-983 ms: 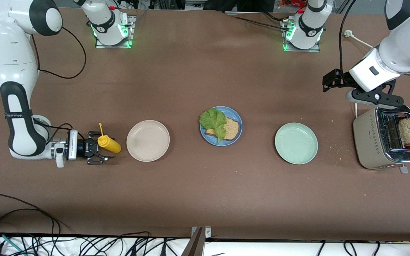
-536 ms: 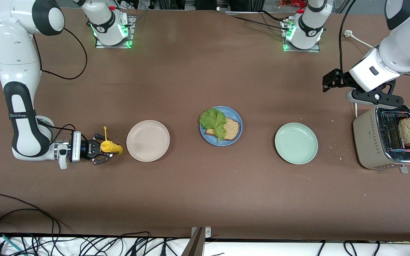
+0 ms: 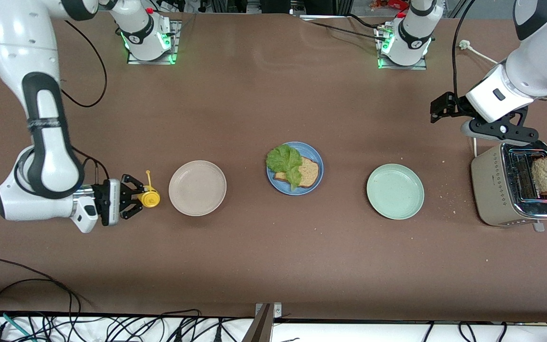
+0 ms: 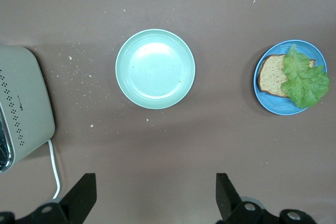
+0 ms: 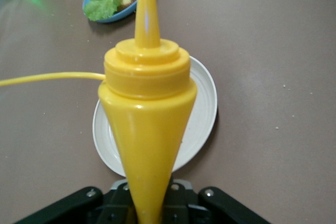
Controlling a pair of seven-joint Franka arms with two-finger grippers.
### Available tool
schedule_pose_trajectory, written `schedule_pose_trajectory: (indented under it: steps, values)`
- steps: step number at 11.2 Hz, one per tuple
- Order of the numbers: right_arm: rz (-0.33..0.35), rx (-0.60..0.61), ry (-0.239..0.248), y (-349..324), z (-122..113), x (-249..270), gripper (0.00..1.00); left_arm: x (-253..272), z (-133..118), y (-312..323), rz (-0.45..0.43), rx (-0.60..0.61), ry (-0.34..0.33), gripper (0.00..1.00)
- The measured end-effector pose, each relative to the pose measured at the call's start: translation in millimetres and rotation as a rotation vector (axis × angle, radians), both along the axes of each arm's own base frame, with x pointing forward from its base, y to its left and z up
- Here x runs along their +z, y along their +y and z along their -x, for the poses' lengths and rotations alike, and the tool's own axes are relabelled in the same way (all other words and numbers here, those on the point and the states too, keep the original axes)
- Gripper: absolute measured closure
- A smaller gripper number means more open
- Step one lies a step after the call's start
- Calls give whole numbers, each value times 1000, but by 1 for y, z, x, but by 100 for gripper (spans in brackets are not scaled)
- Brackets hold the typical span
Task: Make sandwich in blue plate with both arms
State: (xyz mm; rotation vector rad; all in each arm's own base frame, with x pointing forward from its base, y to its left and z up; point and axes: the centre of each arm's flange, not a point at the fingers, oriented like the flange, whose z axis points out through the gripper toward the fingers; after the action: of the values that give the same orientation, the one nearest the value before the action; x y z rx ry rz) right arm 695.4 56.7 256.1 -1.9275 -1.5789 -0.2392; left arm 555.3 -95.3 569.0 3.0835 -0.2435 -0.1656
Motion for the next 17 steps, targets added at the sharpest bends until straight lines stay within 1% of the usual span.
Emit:
schedule_pose_trajectory:
  steps: [1,4,6,8,10,12,14,15,16,17]
  values:
    - [86,-11,8,24,0,16,91,0,0,0,0,0,0,0]
    - [332,-34,26,111,15,40,91,0,0,0,0,0,0,0]
    - [462,-42,9,175,34,54,91,0,0,0,0,1,0,0]
    - [584,-26,-34,234,59,66,91,0,0,1,0,1,0,0]
    - [710,1,-71,285,89,70,91,0,0,1,0,1,0,0]
    - [890,34,-111,342,129,58,91,0,0,1,0,1,0,0]
    - [1059,48,-161,399,169,41,91,0,0,1,0,1,0,0]
    - [1124,49,-188,424,187,30,91,0,0,1,0,1,0,0]
    - [1178,50,-215,441,199,17,91,0,0,1,0,2,1,0]
    - [1216,52,-238,449,205,6,91,0,0,1,0,2,0,0]
